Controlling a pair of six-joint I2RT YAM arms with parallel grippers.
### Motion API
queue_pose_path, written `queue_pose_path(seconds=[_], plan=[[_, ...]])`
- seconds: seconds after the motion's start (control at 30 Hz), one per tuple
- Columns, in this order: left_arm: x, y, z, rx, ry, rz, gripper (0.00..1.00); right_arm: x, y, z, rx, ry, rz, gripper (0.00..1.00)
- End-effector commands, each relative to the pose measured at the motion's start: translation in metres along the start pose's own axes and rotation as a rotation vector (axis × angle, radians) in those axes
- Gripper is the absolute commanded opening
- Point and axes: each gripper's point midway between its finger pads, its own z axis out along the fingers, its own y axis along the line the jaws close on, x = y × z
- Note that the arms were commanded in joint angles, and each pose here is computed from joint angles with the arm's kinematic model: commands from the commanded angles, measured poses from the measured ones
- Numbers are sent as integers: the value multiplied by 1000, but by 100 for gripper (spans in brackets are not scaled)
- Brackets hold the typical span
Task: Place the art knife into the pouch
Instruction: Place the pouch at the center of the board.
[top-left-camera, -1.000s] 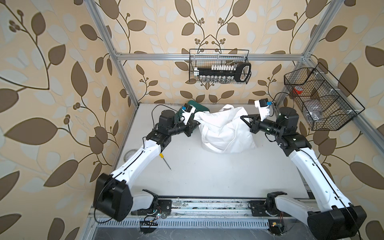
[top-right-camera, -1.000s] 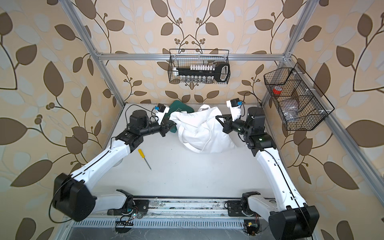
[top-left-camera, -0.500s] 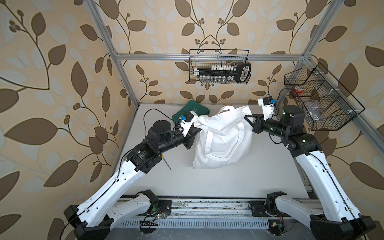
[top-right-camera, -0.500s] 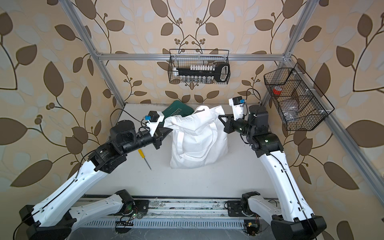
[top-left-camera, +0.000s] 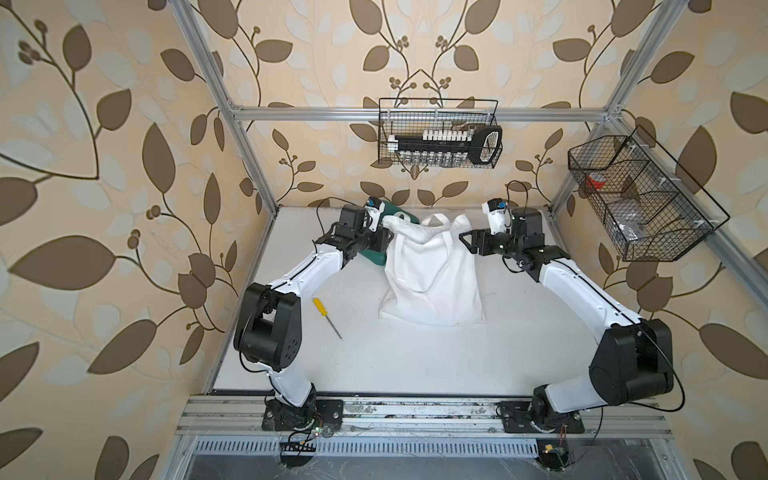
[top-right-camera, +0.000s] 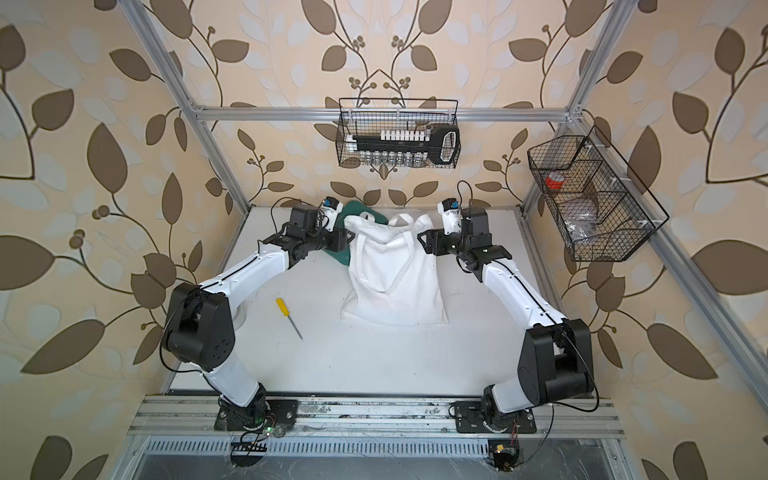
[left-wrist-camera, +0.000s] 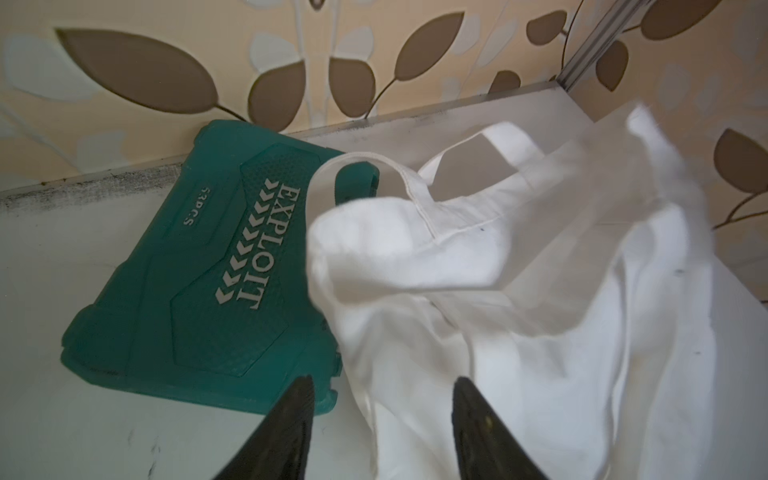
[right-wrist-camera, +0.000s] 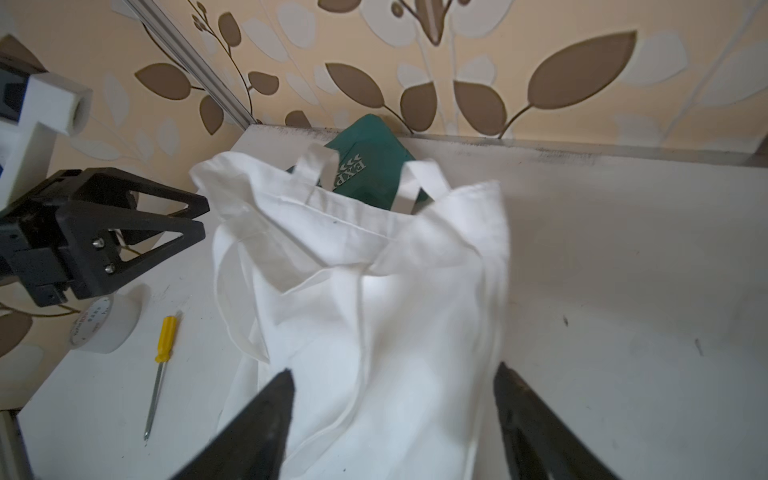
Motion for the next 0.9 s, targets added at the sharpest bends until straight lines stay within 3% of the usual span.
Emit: queue_pose_path(seconds=[0.0,0.03,0.13,0.3,0.4,0.5,0.67,0.77,0.87], plan=[[-62,-2,-44,-68,-210,13,81,-21,-6,-30,107,-88,-81,100],[-63,7,-54,-104,-221,-1,88,-15,-13,-37,152,-71,-80,100],[-54,40,-80,-235,-188,-50,92,2,-35,-56,239,-53,-49,100],[7,106,-104,-471,-102,-141,93,24,-74,-73,324,-86,39,100],[45,128,-109,-543,-48,-117,92,39,-88,-68,338,-89,66,100],[64,137,-106,-576,-73,-81,94,53,-96,-57,340,-79,84,100],[132,175,-81,-665,81,-157,92,79,-116,-45,386,-37,106,100],[165,178,-76,-680,73,-156,93,96,-128,-40,428,-21,105,100],[172,183,-79,-705,39,-169,95,109,-146,-39,482,-20,98,100]])
